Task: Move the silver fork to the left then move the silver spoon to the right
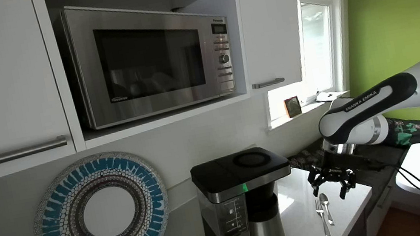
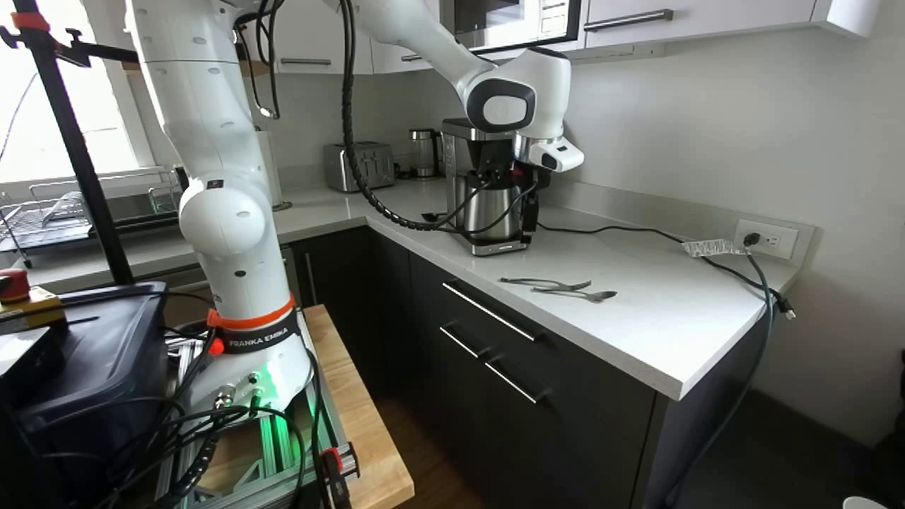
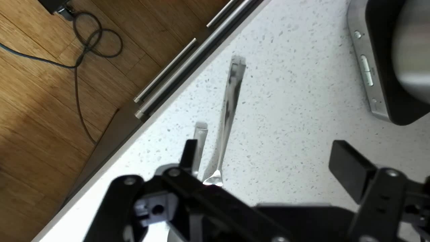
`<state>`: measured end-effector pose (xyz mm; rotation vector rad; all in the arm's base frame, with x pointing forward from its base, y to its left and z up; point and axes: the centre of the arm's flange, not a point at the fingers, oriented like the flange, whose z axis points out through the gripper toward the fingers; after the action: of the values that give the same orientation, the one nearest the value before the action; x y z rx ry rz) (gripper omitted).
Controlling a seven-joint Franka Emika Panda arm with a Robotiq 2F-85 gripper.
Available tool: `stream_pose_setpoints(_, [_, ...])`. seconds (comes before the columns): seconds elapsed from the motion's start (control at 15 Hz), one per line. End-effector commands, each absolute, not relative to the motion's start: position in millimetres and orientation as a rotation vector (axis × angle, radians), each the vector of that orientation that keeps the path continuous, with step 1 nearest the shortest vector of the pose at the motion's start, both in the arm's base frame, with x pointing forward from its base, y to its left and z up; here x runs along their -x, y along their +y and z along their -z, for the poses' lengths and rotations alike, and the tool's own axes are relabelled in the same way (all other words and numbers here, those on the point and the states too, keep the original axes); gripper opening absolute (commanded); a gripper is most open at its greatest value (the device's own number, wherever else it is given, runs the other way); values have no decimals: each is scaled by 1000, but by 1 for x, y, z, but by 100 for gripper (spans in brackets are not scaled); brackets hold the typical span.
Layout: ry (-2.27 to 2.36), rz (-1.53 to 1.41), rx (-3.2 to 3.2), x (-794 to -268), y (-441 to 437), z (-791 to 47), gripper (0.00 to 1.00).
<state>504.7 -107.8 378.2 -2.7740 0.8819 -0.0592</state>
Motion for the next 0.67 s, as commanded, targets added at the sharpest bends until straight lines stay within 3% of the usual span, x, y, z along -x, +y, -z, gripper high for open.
stream_pose_setpoints(0.0, [911,52,2739,-521,-117,-353,100])
stream_pose_setpoints(0.6, [962,-5,2729,-537,-122,-301,97])
